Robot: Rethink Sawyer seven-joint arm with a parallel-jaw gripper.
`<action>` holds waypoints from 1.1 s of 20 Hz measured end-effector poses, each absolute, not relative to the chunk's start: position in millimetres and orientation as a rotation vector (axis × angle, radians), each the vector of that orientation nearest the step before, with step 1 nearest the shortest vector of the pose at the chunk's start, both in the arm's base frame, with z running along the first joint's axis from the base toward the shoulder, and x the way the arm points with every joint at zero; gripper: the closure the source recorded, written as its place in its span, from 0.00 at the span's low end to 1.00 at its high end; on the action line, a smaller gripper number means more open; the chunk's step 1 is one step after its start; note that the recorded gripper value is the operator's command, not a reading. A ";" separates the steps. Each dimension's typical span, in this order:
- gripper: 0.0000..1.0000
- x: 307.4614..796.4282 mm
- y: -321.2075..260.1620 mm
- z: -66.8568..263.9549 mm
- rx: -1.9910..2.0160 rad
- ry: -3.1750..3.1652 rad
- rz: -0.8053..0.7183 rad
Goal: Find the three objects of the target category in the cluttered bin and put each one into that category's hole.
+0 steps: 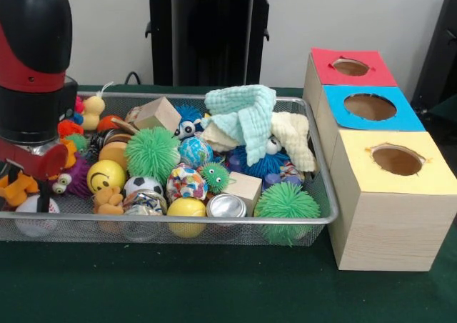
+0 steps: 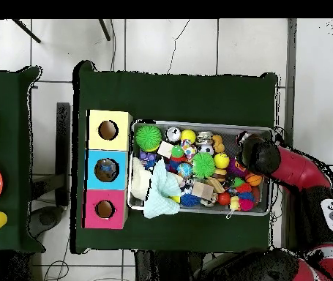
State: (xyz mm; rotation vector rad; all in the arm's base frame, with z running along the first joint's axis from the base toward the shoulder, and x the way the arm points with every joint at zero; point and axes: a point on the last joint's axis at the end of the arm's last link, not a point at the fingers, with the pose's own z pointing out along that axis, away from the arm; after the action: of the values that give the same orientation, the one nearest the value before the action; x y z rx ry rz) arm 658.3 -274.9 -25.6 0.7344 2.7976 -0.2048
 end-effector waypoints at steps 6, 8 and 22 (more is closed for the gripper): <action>0.00 655.4 -270.1 -27.0 0.703 2.780 -0.231; 0.00 654.4 -266.0 -26.6 0.661 2.773 -0.275; 0.00 653.5 -267.0 -31.7 0.568 2.748 -0.298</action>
State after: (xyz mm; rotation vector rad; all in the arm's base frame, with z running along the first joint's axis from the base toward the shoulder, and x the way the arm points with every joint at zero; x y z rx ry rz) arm 653.5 -267.0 -31.7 0.5682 2.7483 -0.2985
